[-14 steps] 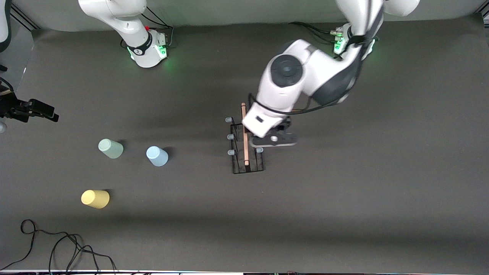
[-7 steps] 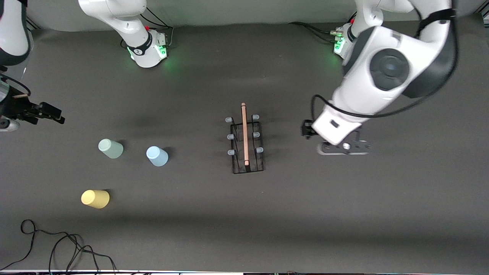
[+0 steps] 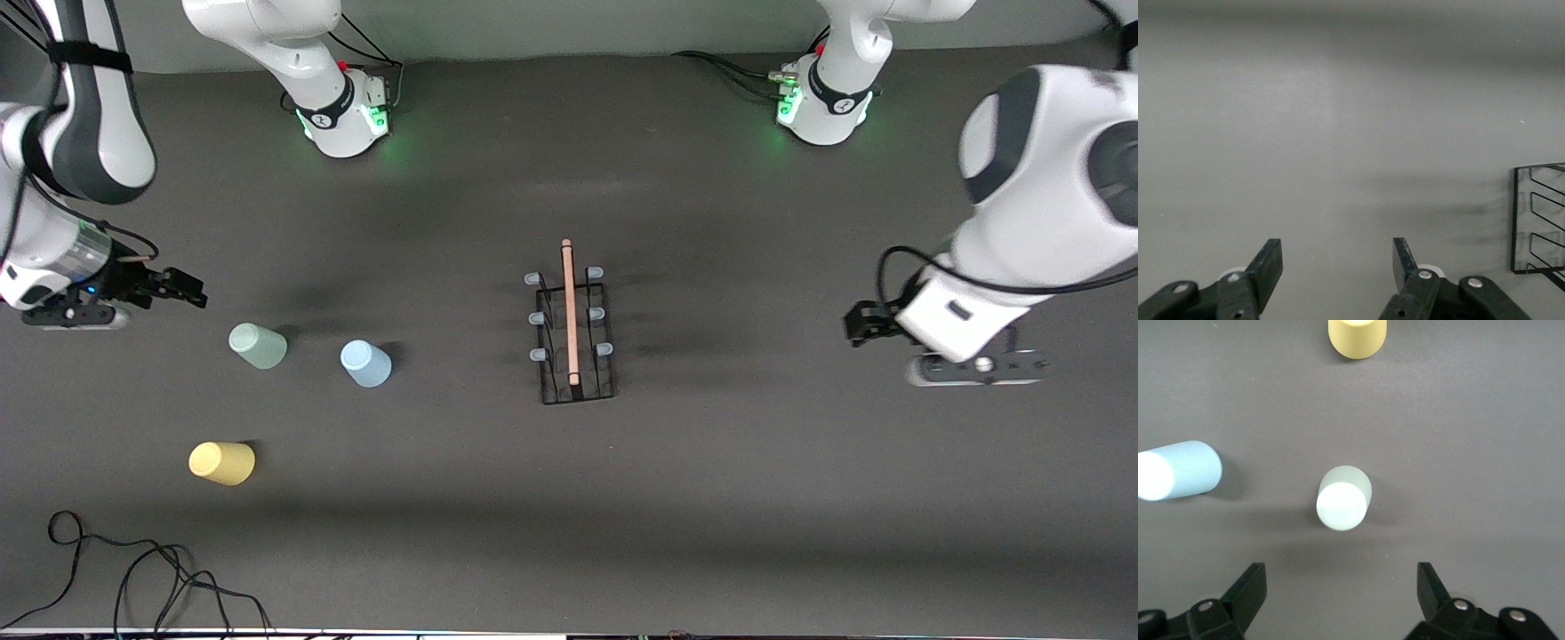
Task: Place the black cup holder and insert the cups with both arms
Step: 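Raise the left gripper away while the right gripper reaches the green cup, then grasp the pale green cup with the right gripper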
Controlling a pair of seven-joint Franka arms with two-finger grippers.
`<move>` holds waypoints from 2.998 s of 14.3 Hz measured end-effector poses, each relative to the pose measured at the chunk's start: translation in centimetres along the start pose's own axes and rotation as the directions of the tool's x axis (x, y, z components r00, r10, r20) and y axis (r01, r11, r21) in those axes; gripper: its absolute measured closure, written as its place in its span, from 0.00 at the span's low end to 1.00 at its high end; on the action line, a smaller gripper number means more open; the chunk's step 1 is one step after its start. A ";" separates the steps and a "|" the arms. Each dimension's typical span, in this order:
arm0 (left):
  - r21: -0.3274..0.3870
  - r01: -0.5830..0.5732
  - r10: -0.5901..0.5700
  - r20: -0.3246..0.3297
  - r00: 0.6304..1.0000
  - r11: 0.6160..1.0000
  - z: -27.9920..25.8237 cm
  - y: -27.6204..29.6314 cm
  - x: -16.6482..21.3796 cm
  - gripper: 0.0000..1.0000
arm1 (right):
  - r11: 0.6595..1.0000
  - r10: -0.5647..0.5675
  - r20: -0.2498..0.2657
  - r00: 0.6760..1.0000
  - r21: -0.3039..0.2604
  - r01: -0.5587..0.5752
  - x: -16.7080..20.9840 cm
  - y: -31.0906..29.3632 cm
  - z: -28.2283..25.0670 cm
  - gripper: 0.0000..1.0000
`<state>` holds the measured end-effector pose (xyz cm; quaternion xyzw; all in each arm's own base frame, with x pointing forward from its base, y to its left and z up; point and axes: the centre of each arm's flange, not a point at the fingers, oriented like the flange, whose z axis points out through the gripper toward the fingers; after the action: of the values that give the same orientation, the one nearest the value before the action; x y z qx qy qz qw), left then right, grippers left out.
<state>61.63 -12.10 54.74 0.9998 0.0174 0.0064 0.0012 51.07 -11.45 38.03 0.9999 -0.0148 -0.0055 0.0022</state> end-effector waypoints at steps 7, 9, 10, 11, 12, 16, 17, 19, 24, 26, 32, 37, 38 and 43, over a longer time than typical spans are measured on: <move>0.011 -0.029 0.029 0.020 0.999 1.000 -1.7 -6.5 -0.9 0.00 | 0.999 -0.028 0.040 0.999 -0.035 0.030 2.1 -1.1 8.1 0.00; 0.012 -0.020 0.019 0.033 0.999 1.000 -2.0 -9.1 -1.0 0.00 | 0.999 -0.034 0.047 0.998 -0.039 0.036 2.3 -1.4 9.0 0.00; 0.012 -0.007 0.007 0.038 0.999 1.000 -2.5 -10.3 -1.3 0.00 | 0.998 -0.037 0.050 0.998 -0.040 0.039 2.4 -1.5 9.4 0.00; 0.011 0.005 -0.006 0.047 0.999 1.000 -3.1 -11.3 -1.8 0.00 | 0.998 -0.041 0.058 0.997 -0.042 0.044 2.4 -1.7 10.0 0.00; 0.011 0.014 -0.014 0.051 0.999 1.000 -3.6 -12.0 -2.3 0.00 | 0.998 -0.045 0.068 0.997 -0.043 0.048 2.4 -1.9 10.7 0.00; 0.009 0.027 -0.028 0.047 0.999 1.000 -4.9 -13.2 -3.1 0.00 | 0.997 -0.050 0.097 0.994 -0.048 0.055 2.4 -2.1 13.0 0.00; 0.009 0.013 -0.013 0.045 0.999 1.000 -5.2 -13.7 -3.3 0.00 | 0.997 -0.051 0.100 0.994 -0.049 0.056 2.4 -2.1 13.3 0.00; 0.022 -0.032 0.031 0.050 0.998 0.999 -5.4 -14.6 -3.5 0.00 | 0.997 -0.051 0.107 0.993 -0.051 0.057 2.4 -2.1 14.1 0.00; 0.024 -0.074 0.072 0.058 0.996 0.997 -5.0 -14.1 -3.6 0.00 | 0.997 -0.051 0.136 0.989 -0.053 0.059 2.1 -2.1 15.8 0.00; 0.023 -0.081 0.079 0.063 0.995 0.996 -4.8 -13.8 -3.6 0.00 | 0.997 -0.051 0.139 0.989 -0.053 0.059 2.1 -2.1 16.0 0.07; 0.020 -0.114 0.112 0.077 0.991 0.993 -4.0 -12.2 -3.3 0.00 | 0.997 -0.051 0.136 0.989 -0.054 0.059 2.2 -2.1 15.9 0.34; 0.020 -0.124 0.122 0.078 0.989 0.992 -3.7 -11.6 -3.1 0.00 | 0.997 -0.053 0.119 0.991 -0.057 0.060 3.4 -2.1 14.5 0.34; 0.019 -0.125 0.123 0.078 0.989 0.992 -3.7 -11.6 -3.1 0.00 | 0.996 -0.056 0.121 0.991 -0.056 0.063 4.3 -2.3 13.1 0.34; 0.020 -0.120 0.118 0.078 0.990 0.993 -3.7 -11.8 -3.1 0.00 | 0.995 -0.086 0.126 0.988 -0.041 0.092 8.8 -5.8 -0.8 0.34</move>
<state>58.09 -0.38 58.40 0.9985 -0.0422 -0.0320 -0.0108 60.03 -5.94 38.72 0.9969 0.0300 -0.0682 0.0244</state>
